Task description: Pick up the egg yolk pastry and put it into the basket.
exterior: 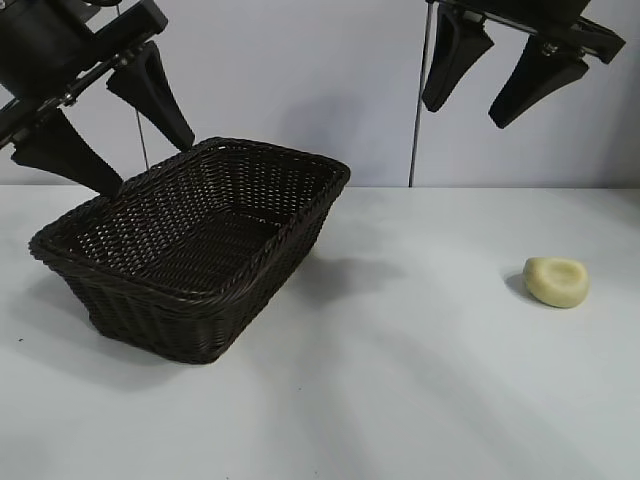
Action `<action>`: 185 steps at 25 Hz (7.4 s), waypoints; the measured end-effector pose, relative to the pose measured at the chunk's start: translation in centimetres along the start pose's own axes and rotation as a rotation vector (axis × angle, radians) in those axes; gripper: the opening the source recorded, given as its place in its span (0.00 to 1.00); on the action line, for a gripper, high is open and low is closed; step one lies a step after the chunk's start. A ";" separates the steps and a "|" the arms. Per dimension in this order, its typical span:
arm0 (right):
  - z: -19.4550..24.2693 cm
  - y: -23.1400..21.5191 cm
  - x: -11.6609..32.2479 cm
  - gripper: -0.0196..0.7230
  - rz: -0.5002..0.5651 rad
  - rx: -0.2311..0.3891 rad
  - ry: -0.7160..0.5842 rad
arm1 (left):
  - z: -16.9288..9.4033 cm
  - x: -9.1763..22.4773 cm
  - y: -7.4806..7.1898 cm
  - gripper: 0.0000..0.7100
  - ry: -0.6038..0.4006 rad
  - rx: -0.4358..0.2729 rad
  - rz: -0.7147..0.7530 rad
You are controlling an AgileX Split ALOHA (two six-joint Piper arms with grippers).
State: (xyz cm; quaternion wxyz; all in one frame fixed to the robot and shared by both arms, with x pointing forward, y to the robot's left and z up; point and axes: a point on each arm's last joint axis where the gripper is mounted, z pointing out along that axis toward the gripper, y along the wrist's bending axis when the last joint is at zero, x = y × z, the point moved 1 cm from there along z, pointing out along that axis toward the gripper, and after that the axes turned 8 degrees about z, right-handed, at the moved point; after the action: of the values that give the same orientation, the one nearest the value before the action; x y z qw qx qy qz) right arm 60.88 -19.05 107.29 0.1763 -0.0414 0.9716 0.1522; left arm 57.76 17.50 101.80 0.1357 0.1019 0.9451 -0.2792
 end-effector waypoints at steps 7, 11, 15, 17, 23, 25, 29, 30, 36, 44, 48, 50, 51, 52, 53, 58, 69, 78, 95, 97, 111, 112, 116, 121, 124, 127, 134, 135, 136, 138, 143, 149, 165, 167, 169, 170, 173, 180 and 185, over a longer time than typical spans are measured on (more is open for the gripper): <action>0.0 0.0 0.0 0.69 0.000 0.000 0.000 | 0.0 0.0 0.0 0.75 0.000 0.000 0.000; 0.0 0.0 0.0 0.69 0.002 0.000 0.000 | 0.0 0.0 0.0 0.75 0.000 0.000 0.000; 0.0 0.0 0.0 0.69 0.002 0.000 0.000 | 0.0 0.0 0.0 0.75 0.000 0.000 0.000; 0.0 0.0 0.0 0.69 0.002 0.000 -0.001 | 0.0 0.0 0.0 0.75 0.000 0.000 0.000; 0.0 0.0 0.0 0.69 0.002 0.000 -0.003 | 0.0 0.0 0.0 0.75 0.000 0.000 0.000; 0.0 0.0 0.0 0.69 0.002 0.000 -0.004 | 0.0 0.0 0.0 0.75 0.000 0.000 0.000; 0.0 0.0 0.0 0.69 0.003 0.000 -0.004 | 0.0 0.0 0.0 0.75 0.004 0.001 -0.055; 0.0 0.0 0.0 0.69 0.003 0.000 -0.004 | 0.0 0.1 0.0 0.75 0.009 0.002 -0.091; 0.0 0.0 0.0 0.69 0.003 0.000 -0.004 | -0.3 0.4 0.3 0.75 0.022 -0.048 -0.275; 0.0 0.0 0.0 0.69 0.003 0.001 -0.004 | -4.2 1.0 -0.3 0.75 -0.078 -0.172 -0.408; 0.0 0.0 0.0 0.69 0.003 0.001 -0.004 | -5.3 2.4 -0.7 0.75 -0.102 -0.178 -0.470; 0.0 0.0 0.0 0.69 0.003 0.001 -0.004 | -5.2 3.4 -0.6 0.75 -0.103 -0.182 -0.498; 0.0 0.0 0.0 0.69 0.003 0.001 -0.004 | -5.0 4.0 -0.5 0.75 -0.105 -0.184 -0.512; 0.0 0.0 0.0 0.69 0.003 0.001 -0.004 | -4.8 4.5 -0.5 0.75 -0.109 -0.185 -0.530; 0.0 0.0 0.0 0.69 0.003 0.001 -0.004 | -4.7 4.9 -0.5 0.75 -0.120 -0.184 -0.542; 0.0 0.0 0.0 0.69 0.003 0.001 -0.004 | -2.6 6.8 -0.5 0.75 -0.128 -0.186 -0.618; 0.0 0.0 0.0 0.69 0.002 0.002 -0.001 | -0.6 8.0 0.3 0.75 -0.223 -0.227 -0.758; 0.0 0.0 0.0 0.69 0.002 0.002 0.000 | 2.1 7.7 1.9 0.75 -0.178 -0.279 -0.794; 0.0 0.0 0.0 0.69 0.002 0.002 0.000 | 5.8 7.2 3.7 0.75 -0.170 -0.296 -0.854; 0.0 0.0 0.0 0.69 0.002 0.002 0.000 | 6.1 6.9 3.9 0.75 -0.171 -0.298 -0.853; 0.0 0.0 0.0 0.69 0.002 0.003 0.000 | 8.7 5.7 5.0 0.69 -0.152 -0.320 -0.854; 0.0 0.0 0.0 0.69 0.002 0.003 0.000 | 8.7 5.7 5.0 0.64 -0.152 -0.320 -0.854; 0.0 0.0 0.0 0.69 0.002 0.003 0.000 | 8.7 5.7 5.0 0.32 -0.152 -0.319 -0.855; 0.0 0.0 0.0 0.69 0.002 0.003 0.000 | 8.7 5.8 4.8 0.14 -0.142 -0.318 -0.855; 0.0 0.0 0.0 0.69 0.002 0.003 0.000 | 8.7 5.8 4.7 0.14 -0.129 -0.319 -0.864; 0.0 0.0 0.0 0.69 0.002 0.003 0.000 | 8.2 5.3 4.3 0.14 -0.118 -0.317 -0.853; 0.0 0.0 0.0 0.69 0.002 0.003 0.000 | 5.2 2.7 3.5 0.14 -0.099 -0.286 -0.771; 0.0 0.0 0.0 0.69 0.002 0.003 0.000 | 4.7 2.2 3.6 0.14 -0.101 -0.274 -0.758; 0.0 0.0 0.0 0.69 0.002 0.003 0.000 | 4.3 1.9 3.7 0.14 -0.095 -0.264 -0.737; 0.0 0.0 0.0 0.69 0.002 0.003 0.000 | 3.5 1.3 4.1 0.14 -0.086 -0.240 -0.704; 0.0 0.0 0.0 0.69 0.002 0.003 0.000 | 3.0 1.2 4.5 0.14 -0.019 -0.212 -0.576; 0.0 0.0 0.0 0.69 0.001 0.004 0.005 | 3.7 0.4 4.5 0.14 0.090 -0.198 -0.386; 0.0 0.0 0.1 0.69 0.001 0.005 0.011 | 4.6 -3.4 4.3 0.14 0.238 -0.145 -0.029; 0.0 0.0 0.1 0.69 0.002 0.004 0.011 | 4.7 -3.4 4.4 0.14 0.238 -0.145 -0.027; 0.0 0.0 0.1 0.69 0.002 0.004 0.011 | 4.8 -3.5 4.4 0.14 0.231 -0.146 -0.015; 0.0 0.0 0.1 0.69 0.002 0.004 0.011 | 4.8 -3.6 4.5 0.14 0.225 -0.147 -0.006; 0.0 0.0 0.1 0.69 0.002 0.004 0.011 | 5.0 -3.7 4.6 0.14 0.226 -0.144 0.019; 0.0 0.0 0.1 0.69 0.002 0.004 0.010 | 7.7 -3.2 5.2 0.14 0.285 -0.148 0.045; 0.0 0.0 0.1 0.69 0.002 0.004 0.010 | 9.4 -3.0 5.6 0.14 0.291 -0.154 0.055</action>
State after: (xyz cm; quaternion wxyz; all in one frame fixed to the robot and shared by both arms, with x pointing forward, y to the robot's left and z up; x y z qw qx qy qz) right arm 60.79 -19.09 107.24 0.1715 -0.0409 0.9728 0.1502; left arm 63.97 16.51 92.39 0.0126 0.1562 0.9703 -0.1843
